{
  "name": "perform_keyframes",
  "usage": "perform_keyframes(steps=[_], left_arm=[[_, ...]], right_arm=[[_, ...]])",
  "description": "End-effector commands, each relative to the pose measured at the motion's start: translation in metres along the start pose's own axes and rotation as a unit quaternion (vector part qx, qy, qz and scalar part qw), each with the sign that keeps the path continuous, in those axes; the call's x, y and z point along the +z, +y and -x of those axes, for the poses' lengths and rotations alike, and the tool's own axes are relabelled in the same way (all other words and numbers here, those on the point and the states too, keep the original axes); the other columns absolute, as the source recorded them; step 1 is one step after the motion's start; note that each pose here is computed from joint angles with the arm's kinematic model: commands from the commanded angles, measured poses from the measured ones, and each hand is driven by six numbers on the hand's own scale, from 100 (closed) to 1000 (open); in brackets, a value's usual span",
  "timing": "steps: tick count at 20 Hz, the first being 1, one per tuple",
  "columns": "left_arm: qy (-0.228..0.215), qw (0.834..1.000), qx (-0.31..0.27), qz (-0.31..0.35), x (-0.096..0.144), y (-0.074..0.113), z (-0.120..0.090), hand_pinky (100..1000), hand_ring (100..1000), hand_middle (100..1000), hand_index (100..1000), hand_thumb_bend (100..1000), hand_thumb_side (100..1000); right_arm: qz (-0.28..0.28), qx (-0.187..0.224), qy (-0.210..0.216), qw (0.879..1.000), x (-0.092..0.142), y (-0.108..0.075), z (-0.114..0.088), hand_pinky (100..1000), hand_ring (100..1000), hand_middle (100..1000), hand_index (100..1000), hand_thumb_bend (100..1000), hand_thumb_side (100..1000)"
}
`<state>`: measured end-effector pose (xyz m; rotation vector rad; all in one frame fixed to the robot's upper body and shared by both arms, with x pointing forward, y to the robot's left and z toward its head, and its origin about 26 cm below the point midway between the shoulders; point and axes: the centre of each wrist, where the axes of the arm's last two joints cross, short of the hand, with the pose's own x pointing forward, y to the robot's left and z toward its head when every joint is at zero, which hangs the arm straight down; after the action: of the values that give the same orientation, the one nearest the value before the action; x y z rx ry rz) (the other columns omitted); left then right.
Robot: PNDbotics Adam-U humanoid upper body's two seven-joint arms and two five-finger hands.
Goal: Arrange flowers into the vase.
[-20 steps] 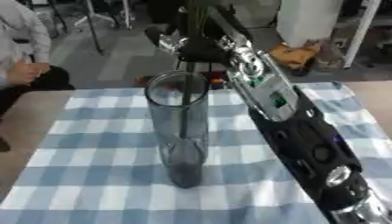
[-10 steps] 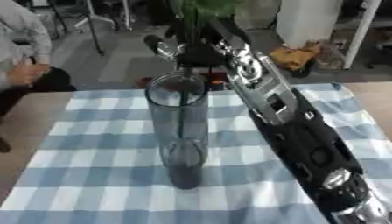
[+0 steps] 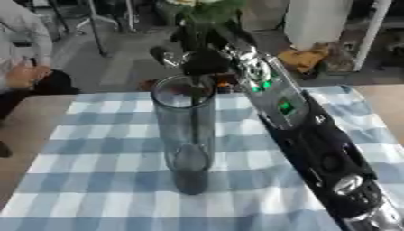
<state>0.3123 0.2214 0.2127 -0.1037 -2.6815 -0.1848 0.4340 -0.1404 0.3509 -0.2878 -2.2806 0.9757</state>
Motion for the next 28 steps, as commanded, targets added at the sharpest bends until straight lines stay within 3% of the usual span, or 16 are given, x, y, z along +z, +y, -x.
perform_keyframes(steps=[1,6,28], left_arm=[[-0.013,1.0,-0.001,0.003,-0.0048,0.0009,-0.0056,396,610,714,818,100,1000],[-0.013,1.0,-0.001,0.003,-0.005,0.0007,-0.0056,395,610,715,818,100,1000],[-0.009,1.0,0.0,0.004,-0.0038,0.0012,-0.0054,393,610,717,819,100,1000]], right_arm=[[0.008,0.016,-0.018,1.0,-0.0015,-0.0125,-0.0117,476,742,100,303,428,265],[0.002,0.025,-0.02,0.999,-0.002,-0.0109,-0.0136,537,782,100,336,426,277],[-0.056,0.043,0.003,0.998,0.0022,-0.0121,-0.0082,603,841,100,361,433,321]])
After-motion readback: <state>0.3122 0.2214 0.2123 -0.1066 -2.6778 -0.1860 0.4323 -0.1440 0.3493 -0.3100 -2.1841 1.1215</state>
